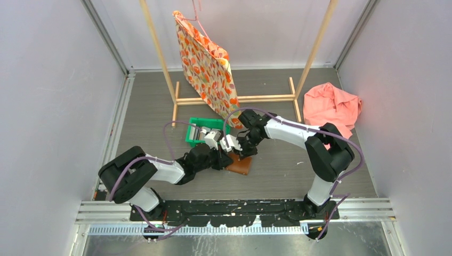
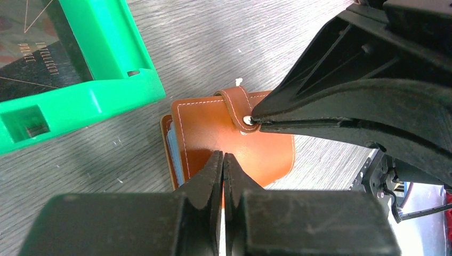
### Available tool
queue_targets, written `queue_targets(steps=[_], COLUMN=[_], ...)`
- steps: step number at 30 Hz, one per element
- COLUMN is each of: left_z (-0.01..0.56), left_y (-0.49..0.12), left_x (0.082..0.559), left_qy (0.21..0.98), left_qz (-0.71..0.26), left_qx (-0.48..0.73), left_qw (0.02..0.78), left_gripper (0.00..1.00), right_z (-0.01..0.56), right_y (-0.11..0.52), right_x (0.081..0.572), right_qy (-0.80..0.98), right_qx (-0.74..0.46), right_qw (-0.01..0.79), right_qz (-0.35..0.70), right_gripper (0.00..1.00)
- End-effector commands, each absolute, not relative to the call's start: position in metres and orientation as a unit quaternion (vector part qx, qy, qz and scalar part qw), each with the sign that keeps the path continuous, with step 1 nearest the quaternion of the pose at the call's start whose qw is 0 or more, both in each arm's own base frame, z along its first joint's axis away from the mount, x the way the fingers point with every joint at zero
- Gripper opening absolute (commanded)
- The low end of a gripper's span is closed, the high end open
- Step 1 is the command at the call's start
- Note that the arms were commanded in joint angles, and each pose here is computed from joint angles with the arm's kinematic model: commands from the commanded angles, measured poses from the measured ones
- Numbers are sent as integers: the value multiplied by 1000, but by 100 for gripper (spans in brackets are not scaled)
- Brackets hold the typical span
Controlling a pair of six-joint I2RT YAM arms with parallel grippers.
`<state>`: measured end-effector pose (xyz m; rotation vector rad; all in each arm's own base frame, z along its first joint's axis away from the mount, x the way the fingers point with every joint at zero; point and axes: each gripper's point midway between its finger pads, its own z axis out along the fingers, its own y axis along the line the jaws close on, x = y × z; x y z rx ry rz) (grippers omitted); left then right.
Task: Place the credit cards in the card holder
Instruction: Close the card holder at the center of the board.
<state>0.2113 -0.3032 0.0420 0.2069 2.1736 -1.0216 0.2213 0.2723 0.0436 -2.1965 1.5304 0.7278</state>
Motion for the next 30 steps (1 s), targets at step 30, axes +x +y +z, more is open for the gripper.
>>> queue_targets(steps=[30], left_z=[36], left_y=[-301], left_x=[217], left_qy=[848], left_qz=[-382], left_qx=[74], left_qw=[361], left_gripper=[2], right_z=[40], right_y=[270], right_x=[195], right_qy=[493], right_qx=[-818], right_qw=[155], right_qz=[252], right_gripper=[1])
